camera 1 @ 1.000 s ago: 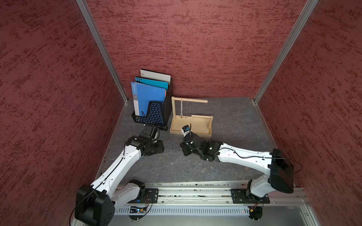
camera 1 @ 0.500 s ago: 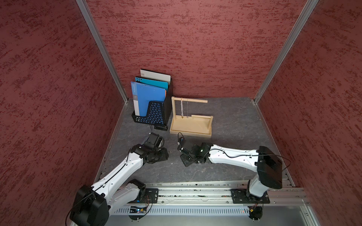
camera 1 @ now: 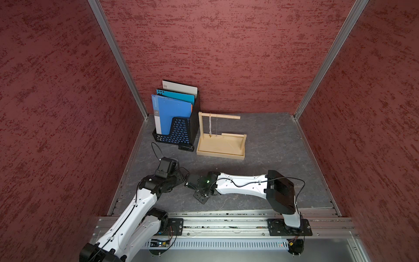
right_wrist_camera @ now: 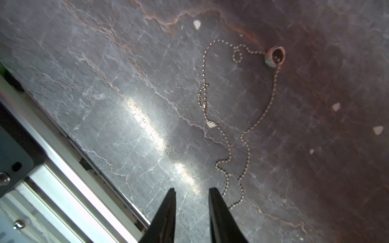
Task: Hang the necklace on the jewelry display stand
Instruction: Pick up the necklace from the center of the board.
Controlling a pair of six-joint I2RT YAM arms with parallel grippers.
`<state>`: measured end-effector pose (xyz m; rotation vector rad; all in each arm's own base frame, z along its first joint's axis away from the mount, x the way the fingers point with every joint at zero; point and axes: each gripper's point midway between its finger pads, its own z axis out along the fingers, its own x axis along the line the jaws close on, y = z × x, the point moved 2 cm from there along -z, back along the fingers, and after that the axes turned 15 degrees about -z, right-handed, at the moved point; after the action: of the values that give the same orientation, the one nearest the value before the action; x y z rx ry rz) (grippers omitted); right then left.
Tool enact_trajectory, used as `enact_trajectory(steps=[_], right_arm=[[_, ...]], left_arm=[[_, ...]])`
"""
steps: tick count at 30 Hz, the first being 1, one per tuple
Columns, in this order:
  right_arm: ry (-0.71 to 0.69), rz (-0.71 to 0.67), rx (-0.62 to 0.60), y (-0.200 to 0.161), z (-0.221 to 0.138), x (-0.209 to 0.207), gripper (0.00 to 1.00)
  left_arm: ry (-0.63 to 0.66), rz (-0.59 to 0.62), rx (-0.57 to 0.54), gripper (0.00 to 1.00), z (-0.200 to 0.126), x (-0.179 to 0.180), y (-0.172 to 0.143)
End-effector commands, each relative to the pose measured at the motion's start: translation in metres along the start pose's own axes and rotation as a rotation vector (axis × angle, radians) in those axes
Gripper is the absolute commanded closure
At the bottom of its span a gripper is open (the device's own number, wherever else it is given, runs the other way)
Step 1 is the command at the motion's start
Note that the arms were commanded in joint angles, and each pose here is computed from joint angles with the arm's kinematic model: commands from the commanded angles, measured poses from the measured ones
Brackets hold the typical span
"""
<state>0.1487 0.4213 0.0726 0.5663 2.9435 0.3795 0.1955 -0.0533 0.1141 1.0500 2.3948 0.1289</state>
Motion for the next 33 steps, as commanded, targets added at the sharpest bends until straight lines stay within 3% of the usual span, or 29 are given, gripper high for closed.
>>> enact_trajectory(steps=[1,8,15,25,29,33], right_arm=[[-0.019,-0.049,0.059,-0.003,0.012,-0.003,0.71],[-0.096,-0.009,0.096,-0.007,0.021,-0.022,0.71],[-0.025,-0.009,0.153,-0.015,0.035,-0.018,0.72],[0.041,-0.020,0.184,-0.020,0.039,-0.012,1.00],[0.002,-0.027,0.157,-0.017,0.023,-0.018,1.00],[-0.073,-0.022,0.034,-0.001,-0.016,-0.034,1.00]], left_arm=[[0.018,-0.046,-0.033,0.44,-0.003,0.007,0.005],[0.027,-0.043,-0.024,0.44,0.000,0.008,0.005],[0.016,-0.047,-0.023,0.44,-0.002,0.008,0.003],[0.015,-0.043,-0.044,0.43,-0.005,0.008,0.006],[-0.010,-0.028,-0.059,0.43,-0.005,0.005,0.008],[-0.052,0.000,-0.073,0.42,-0.005,-0.001,0.009]])
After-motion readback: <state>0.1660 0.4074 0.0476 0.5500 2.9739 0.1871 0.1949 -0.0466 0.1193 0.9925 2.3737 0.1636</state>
